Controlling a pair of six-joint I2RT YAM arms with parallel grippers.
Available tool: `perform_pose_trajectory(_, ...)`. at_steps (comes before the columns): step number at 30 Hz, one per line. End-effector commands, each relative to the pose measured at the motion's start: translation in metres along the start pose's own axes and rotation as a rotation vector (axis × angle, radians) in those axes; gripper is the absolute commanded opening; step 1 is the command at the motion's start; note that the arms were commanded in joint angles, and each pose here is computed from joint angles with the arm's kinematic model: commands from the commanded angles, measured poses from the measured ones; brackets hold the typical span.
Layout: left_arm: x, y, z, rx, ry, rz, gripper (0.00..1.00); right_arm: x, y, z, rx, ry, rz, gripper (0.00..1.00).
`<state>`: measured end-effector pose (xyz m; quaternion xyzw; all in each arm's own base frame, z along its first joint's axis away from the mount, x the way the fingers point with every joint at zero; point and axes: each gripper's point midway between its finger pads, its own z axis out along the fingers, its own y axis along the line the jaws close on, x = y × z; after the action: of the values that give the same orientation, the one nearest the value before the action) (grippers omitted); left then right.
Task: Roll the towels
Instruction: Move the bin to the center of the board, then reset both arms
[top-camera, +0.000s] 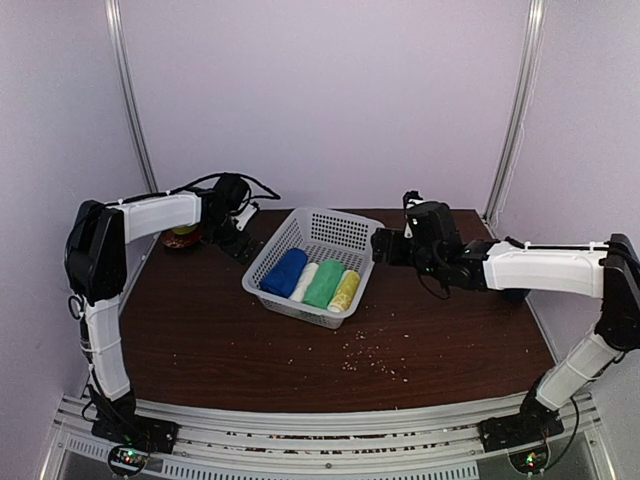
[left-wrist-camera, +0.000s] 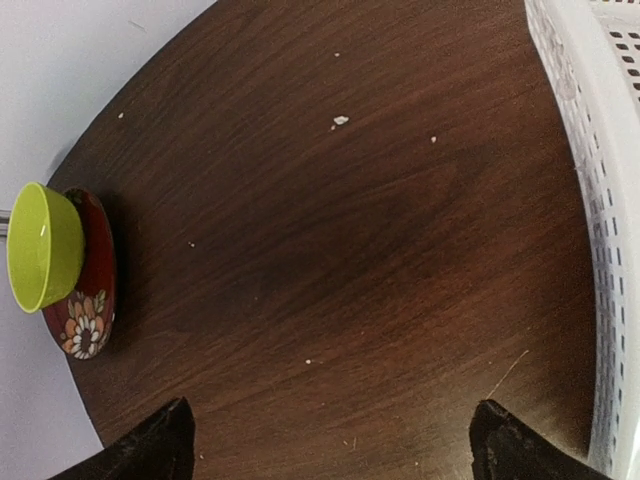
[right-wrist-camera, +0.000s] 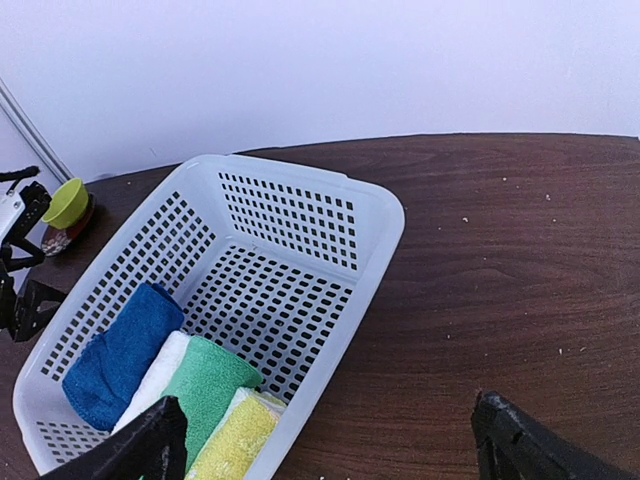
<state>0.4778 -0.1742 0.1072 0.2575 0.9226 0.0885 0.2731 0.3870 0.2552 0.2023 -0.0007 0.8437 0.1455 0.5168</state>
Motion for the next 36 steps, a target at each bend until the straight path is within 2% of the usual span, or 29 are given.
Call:
perform_pose_trajectory(1, -0.009, -0.009, 0.003, 0.07, -0.061, 0.01, 0.98, -0.002, 0.001, -0.015, -0.02, 0.001, -0.047, 1.0)
perform_pose_trajectory(7, -0.008, -0.051, -0.001, 0.248, -0.087, 0.069, 0.98, -0.006, 0.0, -0.031, -0.039, 0.006, -0.085, 1.0)
perform_pose_trajectory(18, -0.024, -0.158, -0.037, 0.432, -0.159, 0.257, 0.98, -0.001, -0.034, -0.054, 0.071, -0.001, -0.058, 1.0)
perform_pose_trajectory(21, -0.036, -0.164, -0.04, 0.434, -0.168, 0.241, 0.98, -0.004, -0.044, -0.058, 0.119, -0.013, -0.064, 1.0)
perform_pose_trajectory(24, -0.044, -0.15, -0.042, 0.365, -0.175, 0.217, 0.98, -0.01, -0.05, -0.063, 0.153, -0.023, -0.076, 1.0)
perform_pose_trajectory(27, -0.051, -0.12, -0.052, 0.302, -0.208, 0.181, 0.98, -0.022, -0.058, -0.069, 0.174, -0.039, -0.074, 1.0)
perform_pose_trajectory(33, -0.038, -0.001, -0.095, 0.155, -0.308, 0.025, 0.98, -0.047, -0.107, -0.079, 0.295, -0.059, -0.149, 1.0)
perform_pose_trajectory(36, -0.018, 0.063, -0.133, 0.038, -0.439, -0.021, 0.98, -0.055, -0.125, -0.094, 0.338, -0.104, -0.169, 1.0)
